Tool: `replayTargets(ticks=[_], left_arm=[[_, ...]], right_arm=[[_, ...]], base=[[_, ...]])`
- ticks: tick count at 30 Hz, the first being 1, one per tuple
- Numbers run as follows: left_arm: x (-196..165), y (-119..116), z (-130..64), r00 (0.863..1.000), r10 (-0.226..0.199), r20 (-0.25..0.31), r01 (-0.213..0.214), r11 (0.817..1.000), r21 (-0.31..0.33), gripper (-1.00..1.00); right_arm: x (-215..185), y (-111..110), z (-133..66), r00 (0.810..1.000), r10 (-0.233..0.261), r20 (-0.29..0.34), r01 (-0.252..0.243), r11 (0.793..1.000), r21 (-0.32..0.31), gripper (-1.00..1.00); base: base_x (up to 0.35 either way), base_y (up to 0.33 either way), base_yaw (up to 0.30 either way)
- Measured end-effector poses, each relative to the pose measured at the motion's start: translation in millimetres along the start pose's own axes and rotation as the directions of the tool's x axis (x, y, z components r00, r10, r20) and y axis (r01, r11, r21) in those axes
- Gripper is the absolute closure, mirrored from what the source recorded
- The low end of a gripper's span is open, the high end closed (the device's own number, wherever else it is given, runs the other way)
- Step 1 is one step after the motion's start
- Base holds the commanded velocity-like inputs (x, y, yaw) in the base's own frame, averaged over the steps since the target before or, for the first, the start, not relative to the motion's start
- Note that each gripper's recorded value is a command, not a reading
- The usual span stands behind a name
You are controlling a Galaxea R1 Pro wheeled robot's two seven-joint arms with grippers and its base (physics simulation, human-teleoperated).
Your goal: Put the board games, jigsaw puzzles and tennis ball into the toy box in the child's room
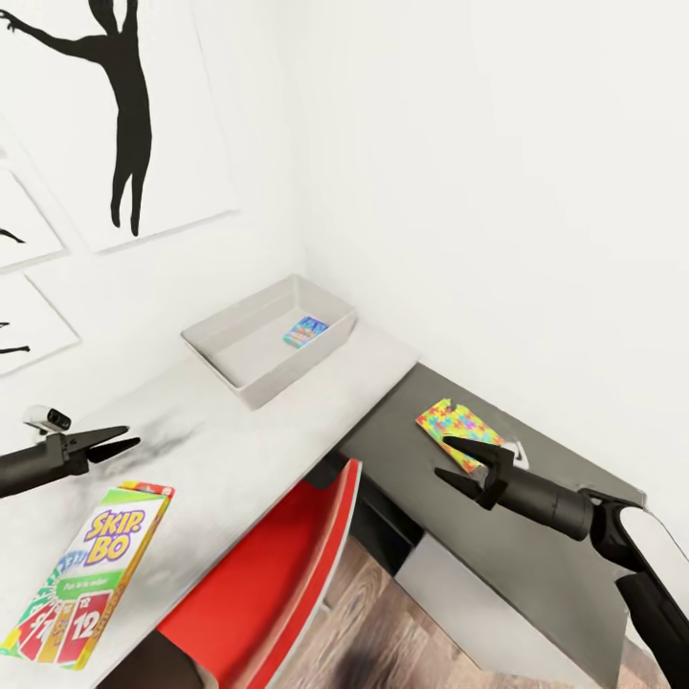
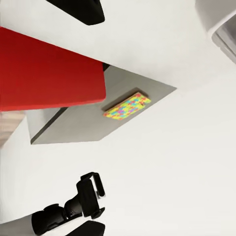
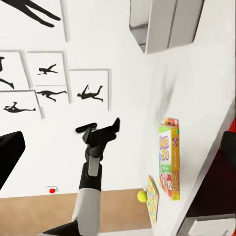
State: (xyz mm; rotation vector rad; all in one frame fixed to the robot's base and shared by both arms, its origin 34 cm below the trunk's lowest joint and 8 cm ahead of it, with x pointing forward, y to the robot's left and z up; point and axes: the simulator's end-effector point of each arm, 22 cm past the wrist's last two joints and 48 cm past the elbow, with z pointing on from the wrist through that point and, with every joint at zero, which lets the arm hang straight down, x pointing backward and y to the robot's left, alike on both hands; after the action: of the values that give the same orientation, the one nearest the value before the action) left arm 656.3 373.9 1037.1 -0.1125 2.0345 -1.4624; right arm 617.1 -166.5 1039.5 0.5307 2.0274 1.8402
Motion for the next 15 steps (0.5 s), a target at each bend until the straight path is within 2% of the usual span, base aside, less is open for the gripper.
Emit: replayTargets(ticks=[8,15], left_arm=[[4,-9,0.4,1.000,0.024,-0.010,-0.024,1.000,0.004,-1.00],[6,-13,-1.9,0.999,0.035,-0.013,-0.035,0.999,0.004,-1.00]], right_arm=[[7,-10,-4.0,1.000,-0.021,-0.002,0.021,0.999,0.041,-1.00],[11,-11,-2.5,0.998,-0.066,-0.010,0.067,0.996,0.057,-1.00]], base=[[-0.172,0.000,-0.202],[-0.053,0.000,-0.202]])
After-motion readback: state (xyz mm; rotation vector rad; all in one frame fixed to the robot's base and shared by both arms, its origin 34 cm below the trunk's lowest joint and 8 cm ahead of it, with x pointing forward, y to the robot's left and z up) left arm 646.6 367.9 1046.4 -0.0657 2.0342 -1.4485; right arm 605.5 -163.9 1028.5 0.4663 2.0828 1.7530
